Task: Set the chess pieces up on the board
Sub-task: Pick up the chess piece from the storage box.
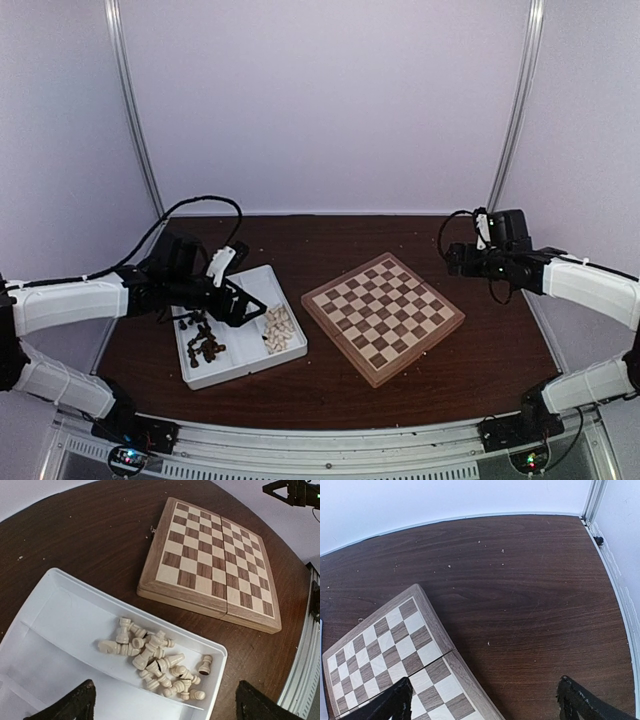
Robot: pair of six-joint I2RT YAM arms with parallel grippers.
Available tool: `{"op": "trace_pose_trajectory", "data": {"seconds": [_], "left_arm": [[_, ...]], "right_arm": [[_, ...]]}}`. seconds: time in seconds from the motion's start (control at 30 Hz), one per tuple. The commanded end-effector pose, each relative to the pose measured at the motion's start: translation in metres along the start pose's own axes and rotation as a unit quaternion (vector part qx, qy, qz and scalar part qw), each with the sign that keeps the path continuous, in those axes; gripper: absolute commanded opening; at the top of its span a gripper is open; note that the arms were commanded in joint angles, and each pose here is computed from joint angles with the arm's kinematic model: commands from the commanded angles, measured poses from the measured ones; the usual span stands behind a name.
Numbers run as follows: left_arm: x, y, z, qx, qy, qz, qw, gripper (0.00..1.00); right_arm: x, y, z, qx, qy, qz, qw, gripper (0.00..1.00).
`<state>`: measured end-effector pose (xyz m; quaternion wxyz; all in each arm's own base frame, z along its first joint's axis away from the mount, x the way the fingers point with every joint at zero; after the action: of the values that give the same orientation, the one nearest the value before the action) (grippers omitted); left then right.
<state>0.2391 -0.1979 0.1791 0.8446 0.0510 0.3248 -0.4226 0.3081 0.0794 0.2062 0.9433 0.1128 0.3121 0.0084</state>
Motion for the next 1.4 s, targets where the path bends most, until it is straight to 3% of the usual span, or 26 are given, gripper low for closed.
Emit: {"op": "trace_pose_trajectory", "data": {"seconds": [0.0,0.2,0.37,0.67,1.0,1.37], "left_arm": [[0.006,0.007,0.020,0.045,0.017,0.036,0.998,0.97],[0.025,-0.003,0.020,0.100,0.086,0.031,0.991,0.70],[0.041,-0.011,0.022,0.129,0.119,0.021,0.984,0.61],[0.067,-0.014,0.017,0.164,0.166,0.031,0.972,0.53],[0.102,-0.009,0.003,0.153,0.201,0.013,0.967,0.42],[0.119,-0.004,-0.003,0.152,0.201,0.020,0.968,0.36]], "right_arm": [[-0.004,0.004,0.010,-0.001,-0.015,0.007,1.000,1.00],[-0.005,0.000,0.007,0.000,-0.014,0.000,1.000,0.99],[-0.007,0.000,0.007,0.001,-0.021,0.001,1.000,0.99],[-0.006,0.001,0.009,0.000,-0.020,0.000,1.000,0.99],[-0.007,0.000,0.009,0.000,-0.018,-0.001,1.000,0.99],[-0.009,0.001,0.009,-0.003,-0.017,-0.001,1.000,0.99]]}}
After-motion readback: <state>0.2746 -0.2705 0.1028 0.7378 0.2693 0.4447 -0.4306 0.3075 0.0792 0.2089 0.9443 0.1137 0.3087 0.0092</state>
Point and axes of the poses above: each gripper's point midway between its finger pads, its own x axis out along the fingers, its own y axis along the line the jaws close on, z = x × y, the point moved 7 cm from there along -x, back along the fingers, and after that the axes turned 6 degrees about x, right-handed, at the moved point
